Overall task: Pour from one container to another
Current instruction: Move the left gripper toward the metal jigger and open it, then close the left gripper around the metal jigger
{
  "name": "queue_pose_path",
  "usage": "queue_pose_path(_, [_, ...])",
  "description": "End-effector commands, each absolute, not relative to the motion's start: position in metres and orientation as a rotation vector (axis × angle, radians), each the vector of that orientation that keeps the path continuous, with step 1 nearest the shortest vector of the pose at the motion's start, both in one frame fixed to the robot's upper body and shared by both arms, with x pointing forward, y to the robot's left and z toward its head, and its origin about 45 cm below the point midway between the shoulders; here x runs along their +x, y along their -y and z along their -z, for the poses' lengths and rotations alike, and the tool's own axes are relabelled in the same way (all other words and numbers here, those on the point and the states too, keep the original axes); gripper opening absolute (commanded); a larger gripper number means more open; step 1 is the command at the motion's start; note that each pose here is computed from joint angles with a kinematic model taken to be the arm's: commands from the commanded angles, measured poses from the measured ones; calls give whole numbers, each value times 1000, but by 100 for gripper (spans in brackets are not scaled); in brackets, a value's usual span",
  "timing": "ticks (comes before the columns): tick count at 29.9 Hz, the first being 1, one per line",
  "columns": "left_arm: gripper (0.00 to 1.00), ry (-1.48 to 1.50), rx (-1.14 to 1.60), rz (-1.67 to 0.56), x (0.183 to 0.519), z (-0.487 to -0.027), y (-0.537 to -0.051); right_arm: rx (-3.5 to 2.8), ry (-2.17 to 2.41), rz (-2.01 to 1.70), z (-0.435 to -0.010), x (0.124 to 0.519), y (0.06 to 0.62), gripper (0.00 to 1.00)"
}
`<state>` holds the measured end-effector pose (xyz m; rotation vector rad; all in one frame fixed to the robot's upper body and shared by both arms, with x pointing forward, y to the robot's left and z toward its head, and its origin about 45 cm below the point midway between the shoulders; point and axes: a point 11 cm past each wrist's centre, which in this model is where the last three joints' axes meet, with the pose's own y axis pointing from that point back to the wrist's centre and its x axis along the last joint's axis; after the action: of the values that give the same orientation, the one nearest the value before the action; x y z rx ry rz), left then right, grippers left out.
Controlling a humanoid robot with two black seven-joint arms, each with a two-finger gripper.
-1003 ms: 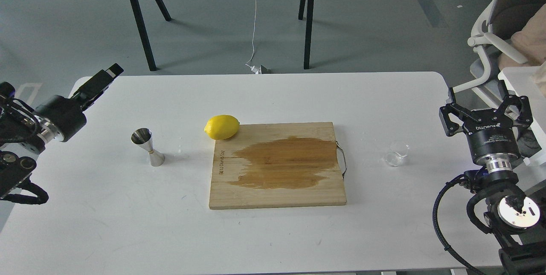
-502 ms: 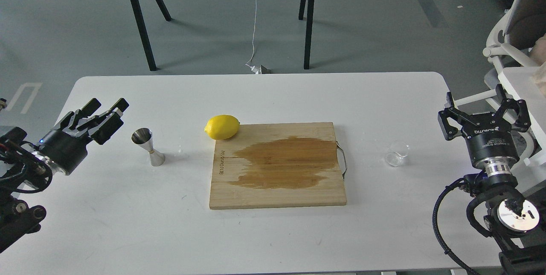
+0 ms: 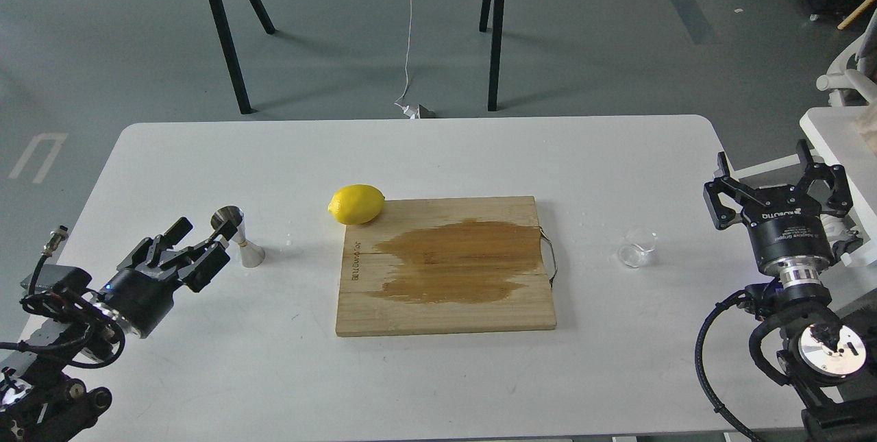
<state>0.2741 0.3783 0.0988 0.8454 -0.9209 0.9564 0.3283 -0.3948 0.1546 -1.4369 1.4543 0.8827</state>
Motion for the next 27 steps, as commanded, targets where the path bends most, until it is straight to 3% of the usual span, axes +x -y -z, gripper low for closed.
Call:
queue_pose_path(1, [99, 909, 862, -949, 272, -88, -376, -1435, -1457, -881, -154, 328, 396, 98])
queue_pose_path(11, [99, 864, 954, -948, 265, -65, -393, -1434, -1457, -883, -154, 327, 395, 98])
queue_pose_path(27, [99, 870, 945, -949, 289, -57, -374, -1433, -1457, -882, -154, 327, 396, 98])
